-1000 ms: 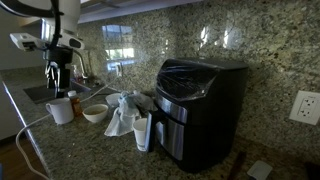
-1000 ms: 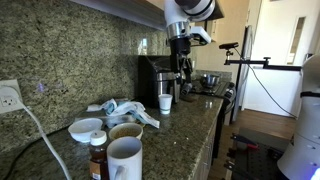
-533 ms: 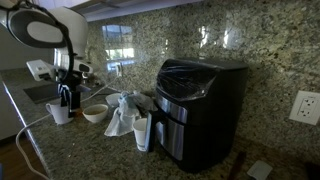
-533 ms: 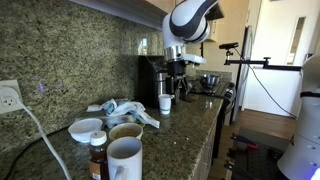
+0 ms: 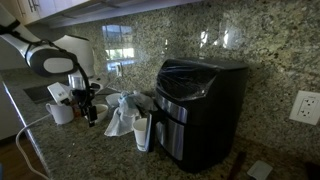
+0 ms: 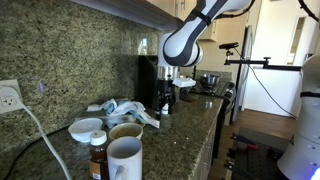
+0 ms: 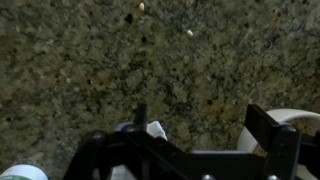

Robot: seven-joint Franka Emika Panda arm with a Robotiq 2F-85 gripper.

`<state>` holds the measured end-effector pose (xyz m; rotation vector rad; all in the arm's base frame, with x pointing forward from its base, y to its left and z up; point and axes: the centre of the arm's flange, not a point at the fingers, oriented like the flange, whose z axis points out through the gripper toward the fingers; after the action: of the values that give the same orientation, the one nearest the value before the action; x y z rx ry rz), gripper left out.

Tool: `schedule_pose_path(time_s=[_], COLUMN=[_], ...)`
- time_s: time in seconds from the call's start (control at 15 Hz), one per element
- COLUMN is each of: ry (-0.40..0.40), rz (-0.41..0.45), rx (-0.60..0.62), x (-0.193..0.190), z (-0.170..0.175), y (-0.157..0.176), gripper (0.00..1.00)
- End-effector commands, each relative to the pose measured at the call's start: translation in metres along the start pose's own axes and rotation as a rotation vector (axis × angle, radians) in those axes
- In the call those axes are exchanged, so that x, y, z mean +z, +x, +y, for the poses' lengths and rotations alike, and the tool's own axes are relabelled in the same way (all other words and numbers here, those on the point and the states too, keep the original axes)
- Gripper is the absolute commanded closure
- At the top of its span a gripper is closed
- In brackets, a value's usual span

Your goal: Use the cloth to wipe the kitchen surface

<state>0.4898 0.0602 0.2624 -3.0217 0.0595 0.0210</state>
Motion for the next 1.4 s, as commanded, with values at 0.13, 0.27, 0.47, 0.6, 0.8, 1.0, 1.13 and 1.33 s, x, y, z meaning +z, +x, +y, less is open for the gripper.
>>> schedule_pose_path(time_s=[0.13,0.27,0.47,0.6,0.8,1.0,1.13,1.33], ry=[-0.007,-0.028,-0.055,-0.068,-0.095,-0.115,-0.125,-0.135], rz=[0.179,0.247,0.325,0.368,0.446,0.496,0.518,0.543], rx=[-0.030,-0.049,-0.073,-0.078,-0.072,-0.070,-0.075,-0.086], x=[-0.003,-0.005,0.001,0.008,0.020,0.028,0.030,0.032], z=[-0.017,-0.023,-0.029,-0.028,-0.023,-0.019,-0.018,-0.021], y=[0.035,0.046,0.057,0.063,0.068,0.071,0.073,0.075], gripper=[0.00,0.00,0.00,0.00,0.00,0.00,0.00,0.00])
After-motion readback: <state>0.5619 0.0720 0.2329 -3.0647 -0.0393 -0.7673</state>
